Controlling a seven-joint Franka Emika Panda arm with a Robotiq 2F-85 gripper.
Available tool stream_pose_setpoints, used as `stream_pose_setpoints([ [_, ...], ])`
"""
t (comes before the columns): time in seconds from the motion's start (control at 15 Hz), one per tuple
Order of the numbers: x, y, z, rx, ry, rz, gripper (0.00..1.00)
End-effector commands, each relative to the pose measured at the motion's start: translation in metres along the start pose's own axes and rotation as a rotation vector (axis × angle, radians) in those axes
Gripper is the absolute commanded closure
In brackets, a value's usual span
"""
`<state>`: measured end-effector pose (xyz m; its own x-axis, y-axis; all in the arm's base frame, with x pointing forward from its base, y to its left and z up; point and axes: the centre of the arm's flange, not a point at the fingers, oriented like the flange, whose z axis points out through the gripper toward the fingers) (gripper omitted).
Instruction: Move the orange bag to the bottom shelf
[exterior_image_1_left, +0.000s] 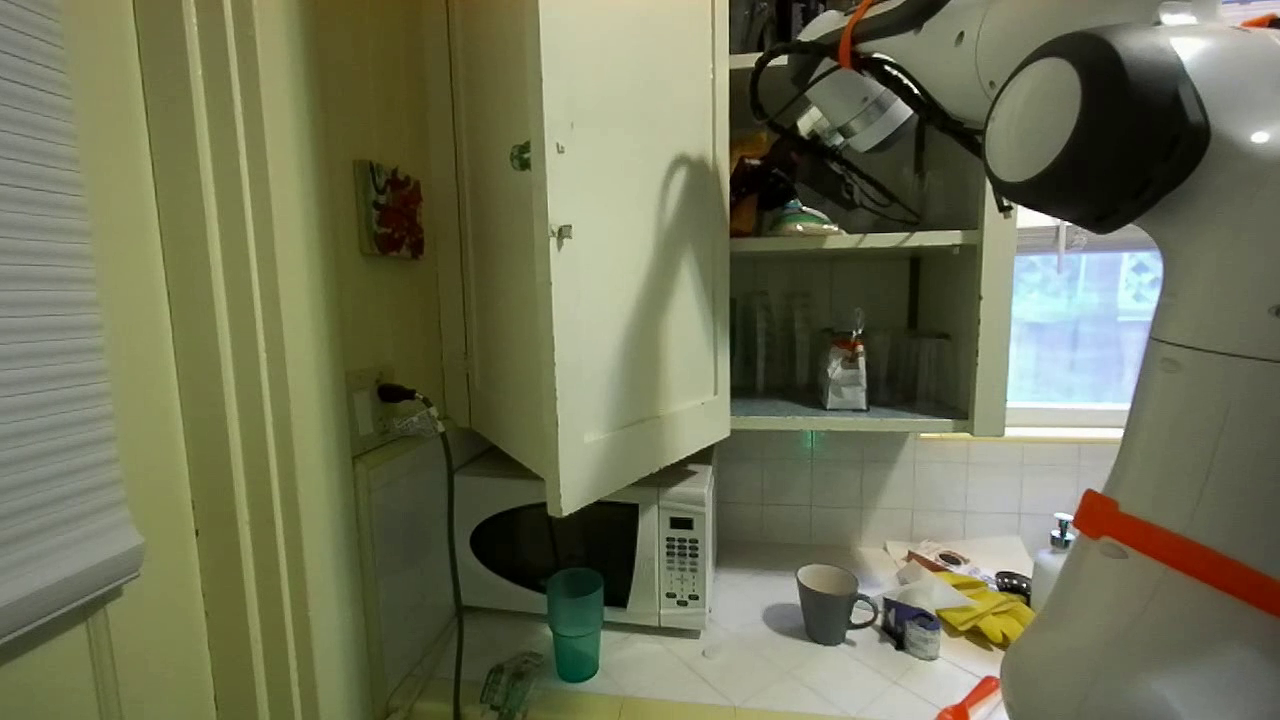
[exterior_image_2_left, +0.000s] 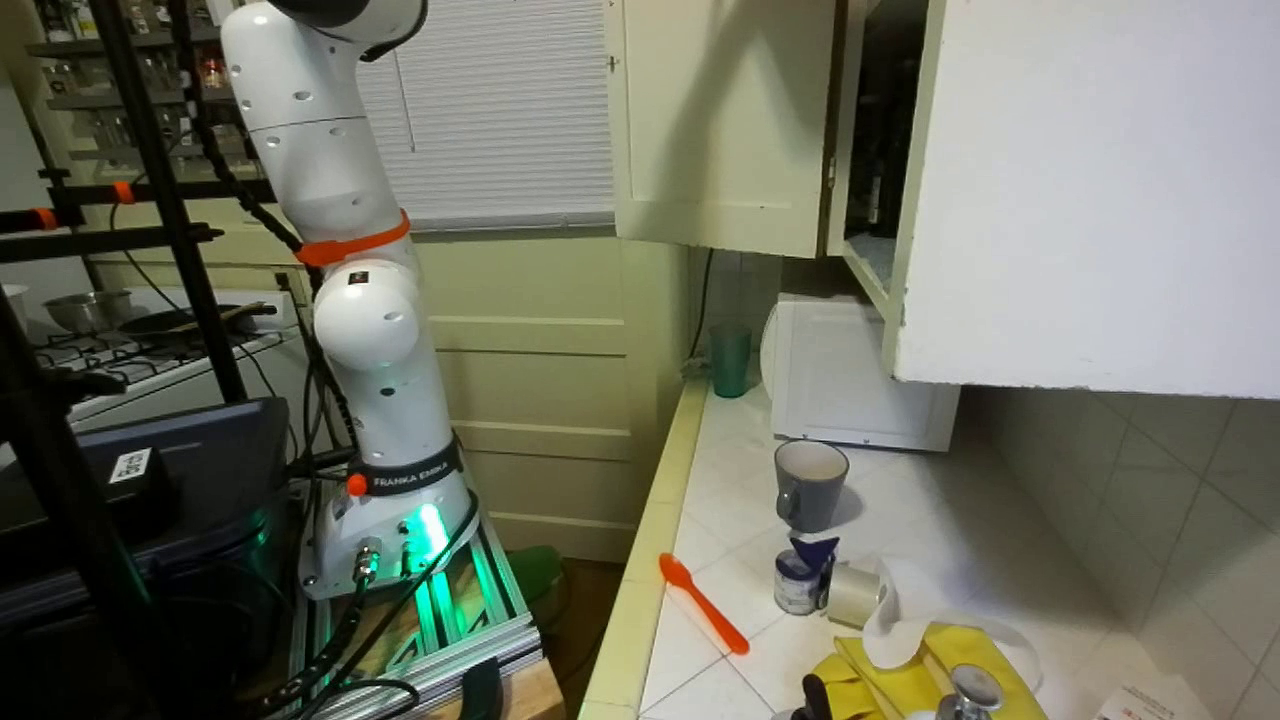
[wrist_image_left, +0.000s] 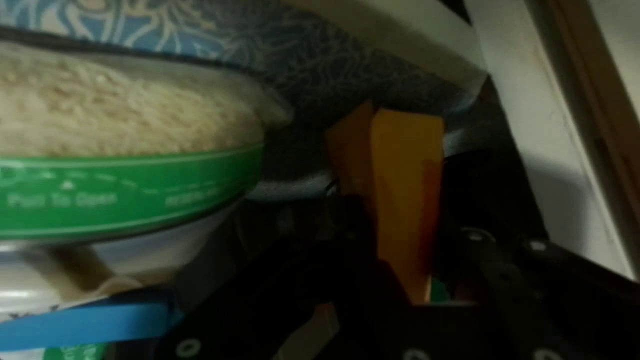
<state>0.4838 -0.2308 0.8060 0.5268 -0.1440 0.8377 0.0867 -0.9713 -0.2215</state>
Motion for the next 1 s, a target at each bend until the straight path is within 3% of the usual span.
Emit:
stream_pose_setpoints([
  [0.0,-0.011,-0.001,-0.03,0.019,-0.01,0.005,0.93],
  [0.93,-0.054,-0.004,-0.093,0.046,-0.007,0.011,0.93],
])
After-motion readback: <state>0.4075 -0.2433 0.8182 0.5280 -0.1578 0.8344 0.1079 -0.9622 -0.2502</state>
